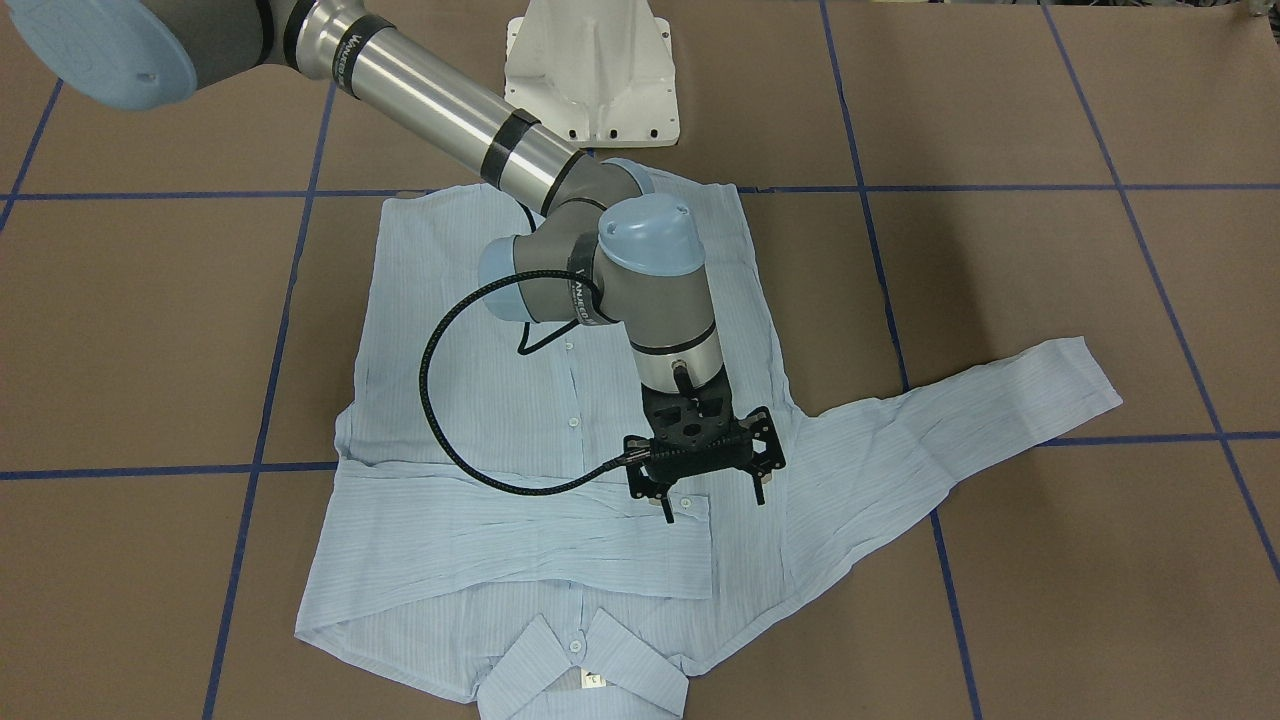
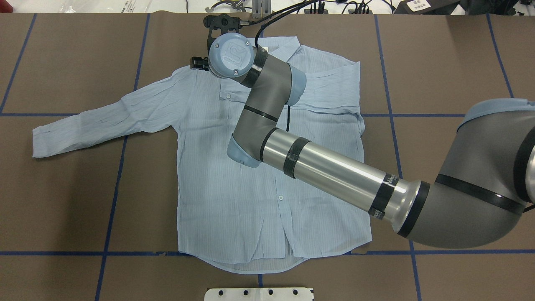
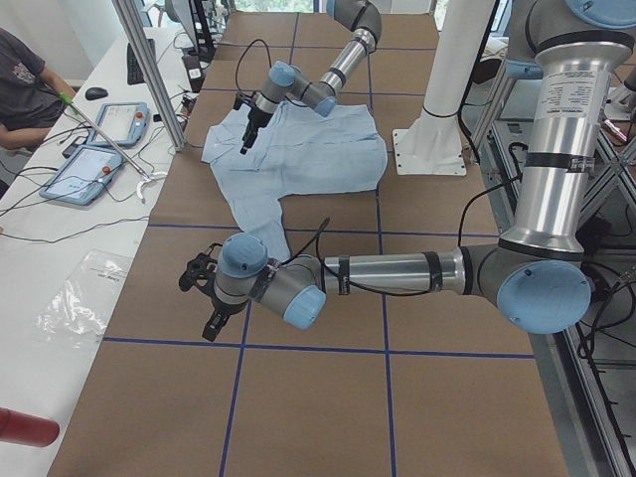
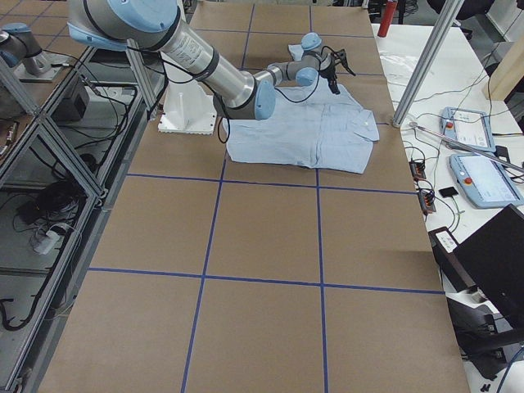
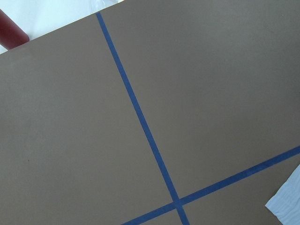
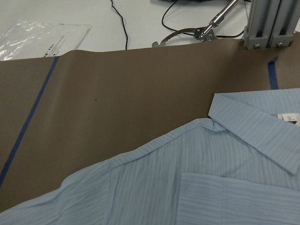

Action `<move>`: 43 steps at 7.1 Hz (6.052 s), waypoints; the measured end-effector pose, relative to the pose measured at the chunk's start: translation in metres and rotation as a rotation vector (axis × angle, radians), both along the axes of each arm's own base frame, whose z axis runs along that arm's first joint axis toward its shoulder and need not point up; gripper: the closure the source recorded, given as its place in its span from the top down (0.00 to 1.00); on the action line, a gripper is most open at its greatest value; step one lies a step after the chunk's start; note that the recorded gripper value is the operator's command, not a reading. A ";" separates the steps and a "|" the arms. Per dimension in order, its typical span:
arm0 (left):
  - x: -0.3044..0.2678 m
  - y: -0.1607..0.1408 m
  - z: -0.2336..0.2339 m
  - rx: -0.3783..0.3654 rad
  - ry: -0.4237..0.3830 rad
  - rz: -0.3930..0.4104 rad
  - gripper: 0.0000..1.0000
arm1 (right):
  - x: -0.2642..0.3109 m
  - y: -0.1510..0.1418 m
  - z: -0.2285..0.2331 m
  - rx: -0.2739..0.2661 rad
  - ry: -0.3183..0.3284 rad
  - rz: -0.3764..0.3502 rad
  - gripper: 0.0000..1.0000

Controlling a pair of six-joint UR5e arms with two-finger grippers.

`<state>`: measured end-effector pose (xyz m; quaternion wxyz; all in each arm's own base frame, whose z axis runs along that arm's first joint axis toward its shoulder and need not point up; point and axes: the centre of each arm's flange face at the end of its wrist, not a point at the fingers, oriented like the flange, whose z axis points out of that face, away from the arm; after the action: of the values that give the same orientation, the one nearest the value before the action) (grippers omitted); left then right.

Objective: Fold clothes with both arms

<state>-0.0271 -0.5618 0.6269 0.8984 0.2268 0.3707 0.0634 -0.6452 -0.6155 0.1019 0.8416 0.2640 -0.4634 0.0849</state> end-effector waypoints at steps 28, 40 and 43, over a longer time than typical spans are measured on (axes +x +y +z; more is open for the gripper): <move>0.261 0.139 0.007 -0.375 0.066 -0.474 0.60 | 0.295 0.090 0.127 -0.181 0.262 -0.279 1.00; 0.260 0.145 0.010 -0.382 0.056 -0.469 0.57 | 0.294 0.089 0.130 -0.184 0.269 -0.277 1.00; 0.261 0.146 0.010 -0.383 0.054 -0.465 0.57 | 0.294 0.089 0.130 -0.184 0.269 -0.277 1.00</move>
<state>0.2343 -0.4163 0.6373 0.9049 0.1338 0.3379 -0.2214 -0.3508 -0.5266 0.2323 0.9201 0.1286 -0.3690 -0.0257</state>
